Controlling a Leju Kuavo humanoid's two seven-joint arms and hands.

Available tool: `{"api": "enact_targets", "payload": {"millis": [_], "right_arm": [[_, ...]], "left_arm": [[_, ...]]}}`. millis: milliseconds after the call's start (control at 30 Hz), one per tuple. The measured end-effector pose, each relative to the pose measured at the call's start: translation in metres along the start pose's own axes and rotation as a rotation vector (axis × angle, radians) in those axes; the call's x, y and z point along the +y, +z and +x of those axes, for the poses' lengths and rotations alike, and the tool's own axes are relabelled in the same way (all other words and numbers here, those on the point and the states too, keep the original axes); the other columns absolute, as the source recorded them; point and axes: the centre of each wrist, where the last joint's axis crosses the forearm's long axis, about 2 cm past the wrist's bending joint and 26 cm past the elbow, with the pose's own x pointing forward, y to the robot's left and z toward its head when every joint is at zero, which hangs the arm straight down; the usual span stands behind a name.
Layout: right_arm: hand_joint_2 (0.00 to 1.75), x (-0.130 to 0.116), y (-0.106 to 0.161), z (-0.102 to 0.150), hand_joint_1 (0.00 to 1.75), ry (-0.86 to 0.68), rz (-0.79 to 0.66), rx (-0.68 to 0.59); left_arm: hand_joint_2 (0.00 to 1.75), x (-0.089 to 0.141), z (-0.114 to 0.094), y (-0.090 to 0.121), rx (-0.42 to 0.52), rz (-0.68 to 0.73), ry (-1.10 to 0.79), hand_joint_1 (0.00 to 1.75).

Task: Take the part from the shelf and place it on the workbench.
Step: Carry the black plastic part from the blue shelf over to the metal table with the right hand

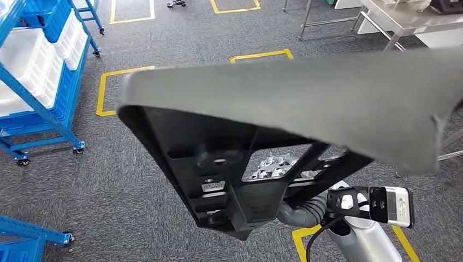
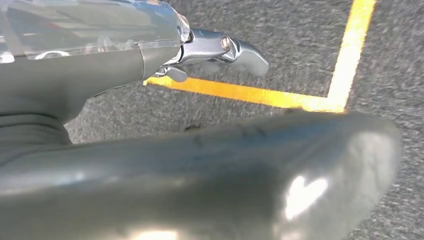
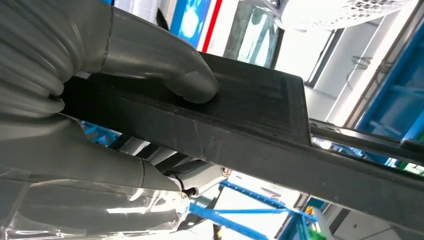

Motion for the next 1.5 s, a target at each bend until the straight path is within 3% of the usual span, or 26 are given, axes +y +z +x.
{"api": "enact_targets", "payload": {"millis": [567,1500], "right_arm": [[1.75,0.007,0.011,-0.001,1.73,-0.011,-0.014,-0.008],[1.75,0.005,0.008,-0.002,1.73,-0.019,-0.005,-0.004]], "left_arm": [[0.00,0.011,0.005,-0.003,-0.018,0.018,-0.005,0.00],[0.00,0.010,0.008,-0.004,-0.012,0.009,-0.026,0.00]]}}
